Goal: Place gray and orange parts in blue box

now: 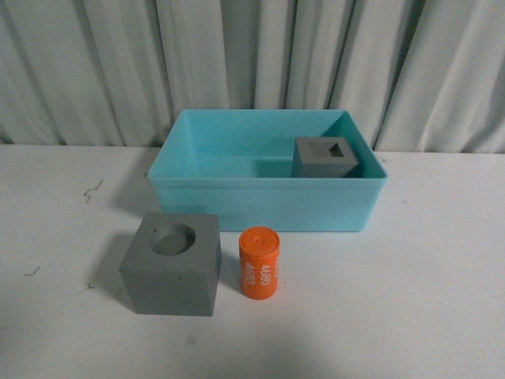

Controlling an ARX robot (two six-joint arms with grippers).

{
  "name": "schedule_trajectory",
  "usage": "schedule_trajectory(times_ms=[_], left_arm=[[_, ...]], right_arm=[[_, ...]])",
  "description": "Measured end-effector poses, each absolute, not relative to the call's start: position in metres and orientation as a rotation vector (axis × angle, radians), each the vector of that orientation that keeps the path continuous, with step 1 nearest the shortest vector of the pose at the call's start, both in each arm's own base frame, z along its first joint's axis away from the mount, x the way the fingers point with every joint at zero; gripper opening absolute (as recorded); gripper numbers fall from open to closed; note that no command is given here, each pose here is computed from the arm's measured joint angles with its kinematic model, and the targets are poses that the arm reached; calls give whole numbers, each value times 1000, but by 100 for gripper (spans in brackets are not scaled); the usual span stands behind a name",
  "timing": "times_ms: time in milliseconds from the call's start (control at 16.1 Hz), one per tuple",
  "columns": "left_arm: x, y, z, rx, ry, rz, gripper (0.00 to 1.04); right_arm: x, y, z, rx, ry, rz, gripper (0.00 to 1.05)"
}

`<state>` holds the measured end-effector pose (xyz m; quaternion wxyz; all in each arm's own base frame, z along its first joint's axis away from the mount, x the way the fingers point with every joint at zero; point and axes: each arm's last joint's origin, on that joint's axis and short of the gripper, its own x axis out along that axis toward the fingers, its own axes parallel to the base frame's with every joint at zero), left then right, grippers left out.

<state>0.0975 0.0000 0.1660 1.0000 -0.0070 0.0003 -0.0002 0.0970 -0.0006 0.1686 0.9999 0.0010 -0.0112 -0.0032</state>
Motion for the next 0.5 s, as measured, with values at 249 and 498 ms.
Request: schedule_trajectory(times_ms=[249, 498], left_arm=[[97, 0, 166, -14, 0, 1, 98], [97, 0, 166, -14, 0, 0, 98]], right_arm=[[97, -1, 167, 2, -4, -6, 12], [97, -1, 167, 2, -5, -6, 61]])
